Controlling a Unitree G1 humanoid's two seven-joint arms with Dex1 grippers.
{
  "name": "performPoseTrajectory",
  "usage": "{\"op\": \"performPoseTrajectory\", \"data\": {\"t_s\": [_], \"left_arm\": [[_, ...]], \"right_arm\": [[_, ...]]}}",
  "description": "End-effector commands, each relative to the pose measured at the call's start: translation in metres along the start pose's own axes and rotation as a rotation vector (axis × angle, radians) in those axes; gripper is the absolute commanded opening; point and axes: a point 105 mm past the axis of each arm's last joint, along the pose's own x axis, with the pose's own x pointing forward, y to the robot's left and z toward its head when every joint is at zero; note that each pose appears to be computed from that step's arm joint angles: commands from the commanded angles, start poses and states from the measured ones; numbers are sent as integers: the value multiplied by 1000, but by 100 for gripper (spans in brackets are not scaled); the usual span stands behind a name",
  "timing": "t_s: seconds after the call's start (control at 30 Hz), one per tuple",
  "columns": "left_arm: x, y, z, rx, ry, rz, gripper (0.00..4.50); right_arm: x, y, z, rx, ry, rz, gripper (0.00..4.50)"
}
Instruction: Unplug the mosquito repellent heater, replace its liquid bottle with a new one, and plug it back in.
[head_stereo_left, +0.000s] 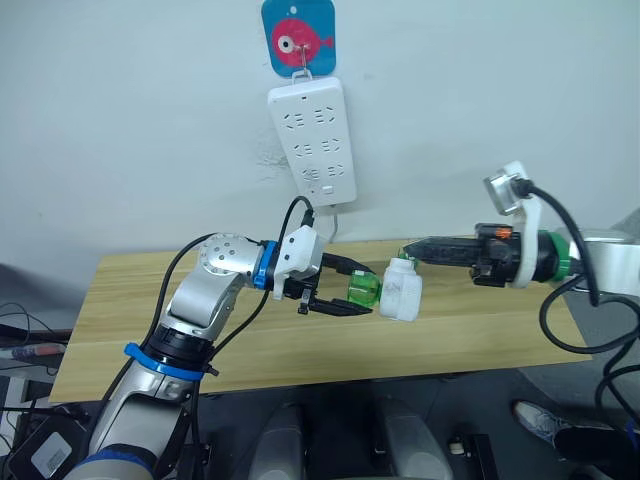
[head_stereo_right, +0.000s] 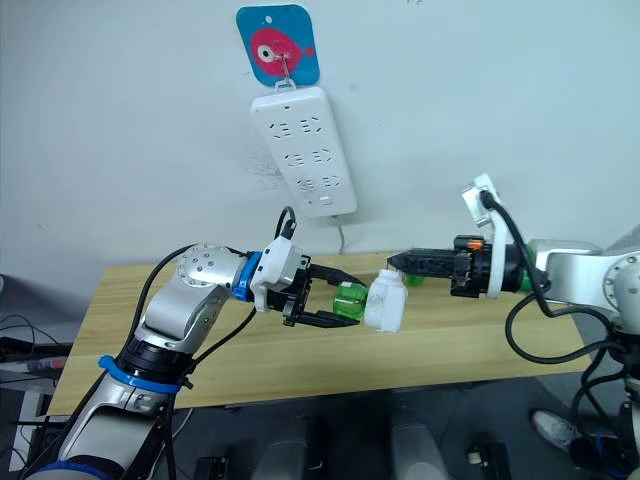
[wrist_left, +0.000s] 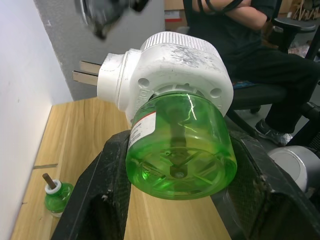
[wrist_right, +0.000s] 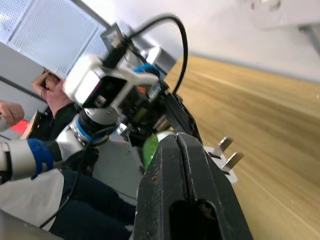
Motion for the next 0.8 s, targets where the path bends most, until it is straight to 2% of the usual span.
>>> {"op": "performPoseTrajectory", "data": {"t_s": [0.03, 0.4, 0.8], "left_arm": [[4, -2, 17, 55, -49, -19, 228], [8, -1, 26, 68, -87, -15, 228], [9, -4, 24, 70, -85, -26, 228]], "right_arm": [[1, 1, -1, -15, 23, 15, 0], [5, -8, -9, 39, 40, 16, 0], [6, -13, -17, 75, 47, 9, 0]]}}
